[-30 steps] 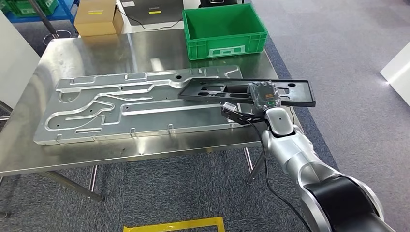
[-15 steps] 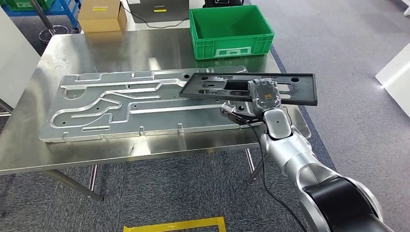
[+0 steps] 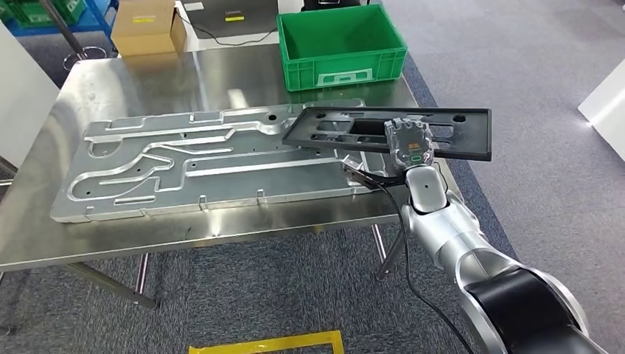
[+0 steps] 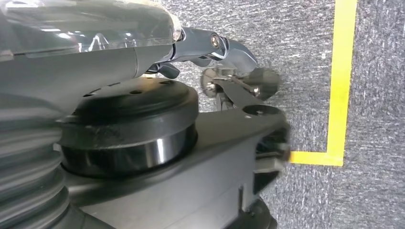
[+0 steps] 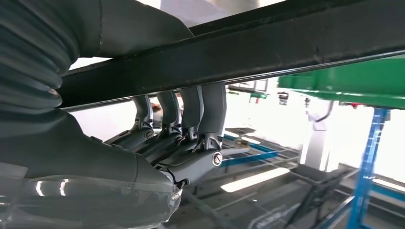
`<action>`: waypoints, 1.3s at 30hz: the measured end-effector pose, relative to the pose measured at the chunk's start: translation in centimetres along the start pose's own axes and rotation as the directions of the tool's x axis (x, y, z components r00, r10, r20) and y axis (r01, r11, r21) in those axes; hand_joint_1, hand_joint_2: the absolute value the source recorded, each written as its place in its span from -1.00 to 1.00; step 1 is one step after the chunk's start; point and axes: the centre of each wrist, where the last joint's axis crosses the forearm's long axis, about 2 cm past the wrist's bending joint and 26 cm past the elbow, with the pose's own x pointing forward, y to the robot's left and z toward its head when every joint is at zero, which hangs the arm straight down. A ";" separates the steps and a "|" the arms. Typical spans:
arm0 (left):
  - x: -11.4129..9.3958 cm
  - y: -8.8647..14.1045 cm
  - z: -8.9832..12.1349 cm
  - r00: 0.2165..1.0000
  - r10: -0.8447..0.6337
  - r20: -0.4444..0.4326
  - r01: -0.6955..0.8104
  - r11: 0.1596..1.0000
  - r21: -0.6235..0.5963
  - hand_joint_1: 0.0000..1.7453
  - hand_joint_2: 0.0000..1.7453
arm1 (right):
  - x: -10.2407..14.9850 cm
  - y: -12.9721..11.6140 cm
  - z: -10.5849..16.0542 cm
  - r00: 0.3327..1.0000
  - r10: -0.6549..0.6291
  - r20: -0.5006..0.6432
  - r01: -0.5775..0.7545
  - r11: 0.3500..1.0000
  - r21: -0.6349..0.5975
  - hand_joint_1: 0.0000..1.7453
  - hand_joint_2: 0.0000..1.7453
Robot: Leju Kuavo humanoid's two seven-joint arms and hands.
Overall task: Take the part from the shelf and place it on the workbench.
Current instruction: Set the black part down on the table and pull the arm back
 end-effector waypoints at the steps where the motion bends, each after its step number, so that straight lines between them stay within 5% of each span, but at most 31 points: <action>1: 0.0 0.0 0.0 1.000 0.000 0.001 0.000 1.000 0.000 -1.00 1.00 | 0.0 0.0 0.0 1.000 0.007 0.001 -0.007 1.000 -0.003 1.00 1.00; 28: 0.0 -0.1 0.0 1.000 0.003 0.012 -0.003 1.000 0.003 -1.00 1.00 | -0.1 -0.2 0.1 0.992 0.120 0.038 -0.117 0.990 -0.076 1.00 1.00; 39: 0.1 0.0 0.0 1.000 0.006 0.020 -0.007 1.000 0.019 -1.00 1.00 | -0.4 0.2 0.4 0.995 0.048 0.089 -0.045 0.999 -0.030 1.00 1.00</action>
